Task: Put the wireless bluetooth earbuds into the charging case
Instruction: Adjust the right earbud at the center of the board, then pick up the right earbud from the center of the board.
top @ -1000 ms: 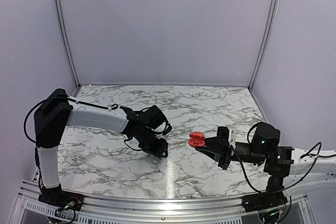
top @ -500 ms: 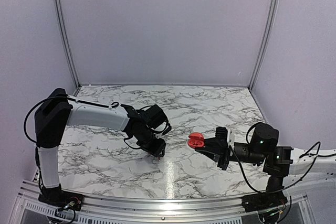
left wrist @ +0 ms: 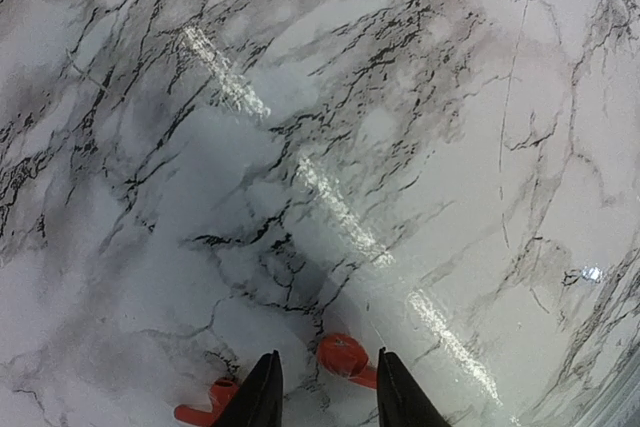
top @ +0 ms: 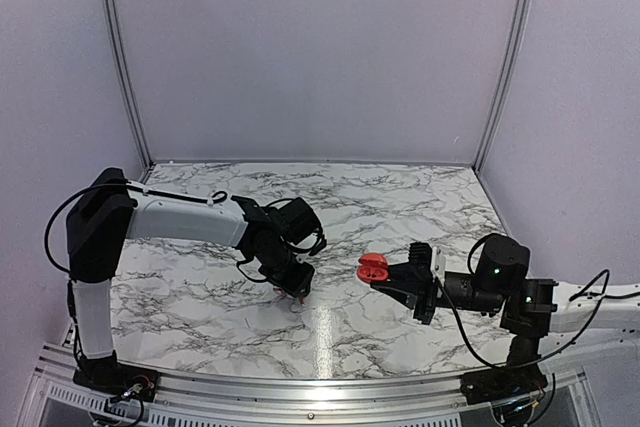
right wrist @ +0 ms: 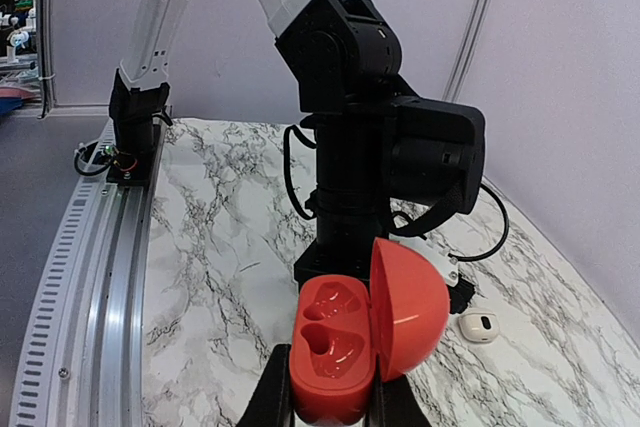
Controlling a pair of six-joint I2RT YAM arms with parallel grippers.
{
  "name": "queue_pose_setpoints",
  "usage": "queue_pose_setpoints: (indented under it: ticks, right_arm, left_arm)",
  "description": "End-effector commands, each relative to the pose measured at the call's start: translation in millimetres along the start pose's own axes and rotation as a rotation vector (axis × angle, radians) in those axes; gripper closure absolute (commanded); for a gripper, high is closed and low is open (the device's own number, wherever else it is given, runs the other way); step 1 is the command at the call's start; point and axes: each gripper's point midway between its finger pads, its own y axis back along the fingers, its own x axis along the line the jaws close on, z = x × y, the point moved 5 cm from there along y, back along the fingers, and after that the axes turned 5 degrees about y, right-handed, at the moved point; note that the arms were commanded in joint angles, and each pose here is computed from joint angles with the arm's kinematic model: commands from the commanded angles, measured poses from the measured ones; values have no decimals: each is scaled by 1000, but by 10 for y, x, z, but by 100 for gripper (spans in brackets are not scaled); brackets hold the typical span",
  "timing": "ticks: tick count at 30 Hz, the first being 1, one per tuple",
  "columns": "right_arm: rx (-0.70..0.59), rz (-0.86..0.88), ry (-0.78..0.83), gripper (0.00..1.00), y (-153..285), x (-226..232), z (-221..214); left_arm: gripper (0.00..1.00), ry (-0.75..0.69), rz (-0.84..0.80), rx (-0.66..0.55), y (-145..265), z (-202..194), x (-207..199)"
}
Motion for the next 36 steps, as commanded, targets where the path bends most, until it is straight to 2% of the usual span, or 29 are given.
queue_pose_setpoints:
  ticks: [1,28,36]
  right_arm:
    - [-17,-11,-10,100,-8,-21,84]
    - [-22,-12,-20,100,-19,-31,106]
    - [-14,-16,-32,100,-24,-29,73]
  left_arm:
    - [67,-24,16,30,-26,-31,-21]
    - [73,-47,58,40,-157,-205,35]
    - [80,-50,71,2,-160,-190,37]
